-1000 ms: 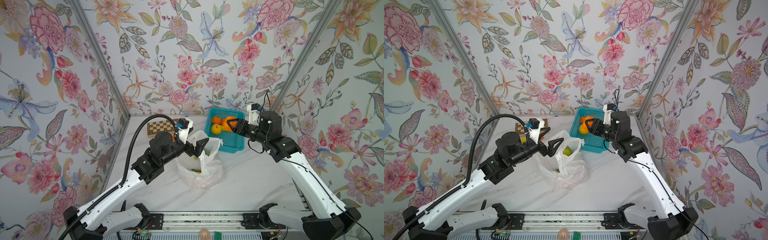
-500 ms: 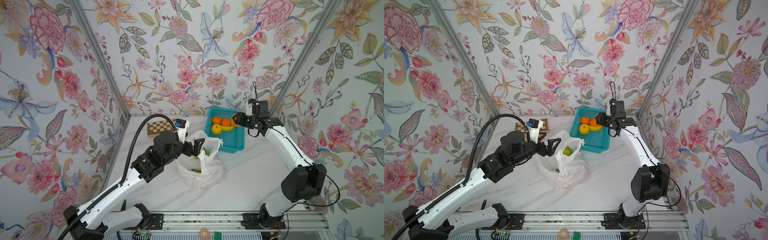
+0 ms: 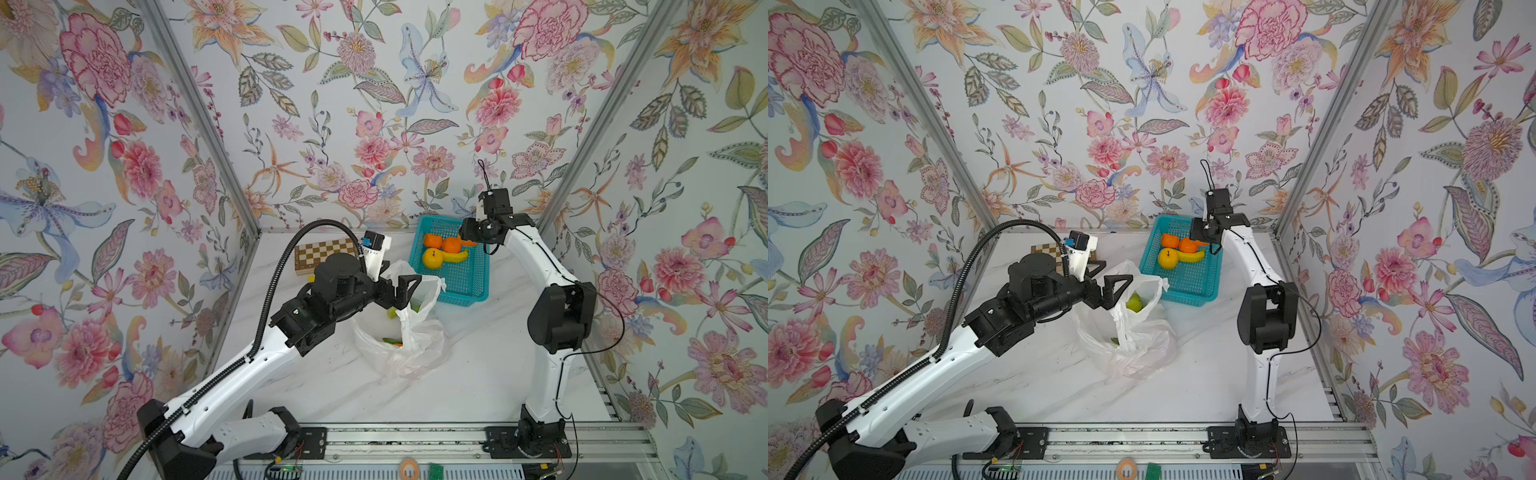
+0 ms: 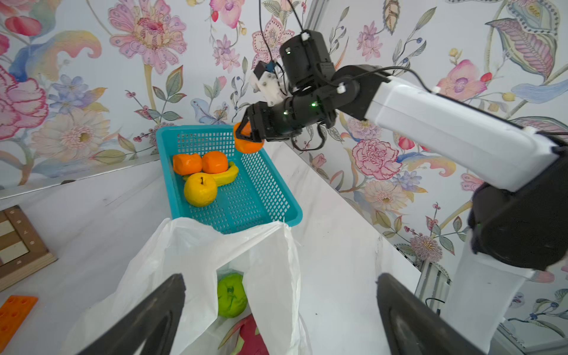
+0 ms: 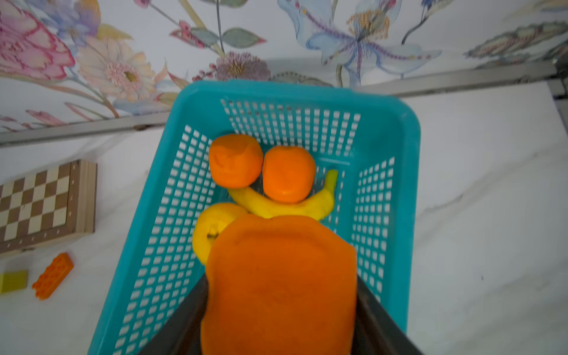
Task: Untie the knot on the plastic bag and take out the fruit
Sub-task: 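Carry the orange to the teal basket with the right gripper and release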
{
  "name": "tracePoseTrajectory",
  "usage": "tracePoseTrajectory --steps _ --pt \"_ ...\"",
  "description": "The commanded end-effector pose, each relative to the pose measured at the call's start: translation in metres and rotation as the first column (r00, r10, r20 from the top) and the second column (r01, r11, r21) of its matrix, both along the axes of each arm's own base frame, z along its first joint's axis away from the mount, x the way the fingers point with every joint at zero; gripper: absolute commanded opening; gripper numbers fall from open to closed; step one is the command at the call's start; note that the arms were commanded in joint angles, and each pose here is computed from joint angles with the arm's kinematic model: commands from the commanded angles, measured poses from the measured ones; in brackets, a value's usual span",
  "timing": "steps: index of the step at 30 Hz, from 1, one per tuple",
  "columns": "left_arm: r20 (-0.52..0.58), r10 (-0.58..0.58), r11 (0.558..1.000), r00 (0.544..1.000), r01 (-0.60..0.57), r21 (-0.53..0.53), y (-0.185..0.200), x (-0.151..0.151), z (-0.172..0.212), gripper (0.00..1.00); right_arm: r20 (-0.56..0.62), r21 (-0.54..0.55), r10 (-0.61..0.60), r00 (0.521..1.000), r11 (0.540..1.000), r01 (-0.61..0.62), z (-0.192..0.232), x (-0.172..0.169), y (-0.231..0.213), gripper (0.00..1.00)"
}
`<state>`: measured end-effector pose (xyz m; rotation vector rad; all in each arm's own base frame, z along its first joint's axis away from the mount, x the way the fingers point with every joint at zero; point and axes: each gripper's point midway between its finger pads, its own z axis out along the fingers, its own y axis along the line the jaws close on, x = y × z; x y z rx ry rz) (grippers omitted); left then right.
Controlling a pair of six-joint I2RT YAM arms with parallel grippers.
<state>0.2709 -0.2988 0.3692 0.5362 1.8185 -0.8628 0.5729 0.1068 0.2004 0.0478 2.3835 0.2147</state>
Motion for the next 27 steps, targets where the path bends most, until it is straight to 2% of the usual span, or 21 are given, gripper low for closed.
tracePoseTrajectory --steps 1,10,21,25,26,27 --pt "0.042 -0.081 0.997 0.996 0.082 -0.008 -0.014 -0.006 0.012 0.99 -0.094 -0.078 -0.014 0.995 0.997 0.007 -0.039 0.006 -0.014 0.51" --pt "0.057 -0.052 0.997 0.997 0.049 0.051 -0.015 0.005 0.002 0.99 -0.179 -0.071 0.002 0.984 0.997 -0.015 -0.088 0.016 -0.009 0.51" --pt "0.041 -0.05 0.997 0.998 0.048 0.062 -0.02 0.011 -0.006 0.99 -0.3 -0.078 0.011 0.954 0.996 -0.036 -0.132 -0.009 -0.004 0.53" --pt "0.037 -0.048 0.997 0.998 0.045 0.06 -0.02 0.011 -0.007 0.99 -0.313 -0.074 0.022 0.949 0.996 -0.048 -0.128 -0.017 0.001 0.59" --pt "0.035 -0.046 0.997 0.998 0.044 0.059 -0.02 0.011 -0.008 0.99 -0.313 -0.072 0.025 0.95 0.996 -0.05 -0.127 -0.017 0.002 0.62" --pt "0.034 -0.045 0.997 0.998 0.043 0.059 -0.019 0.01 -0.009 0.99 -0.315 -0.075 0.023 0.949 0.996 -0.049 -0.127 -0.019 0.001 0.71"
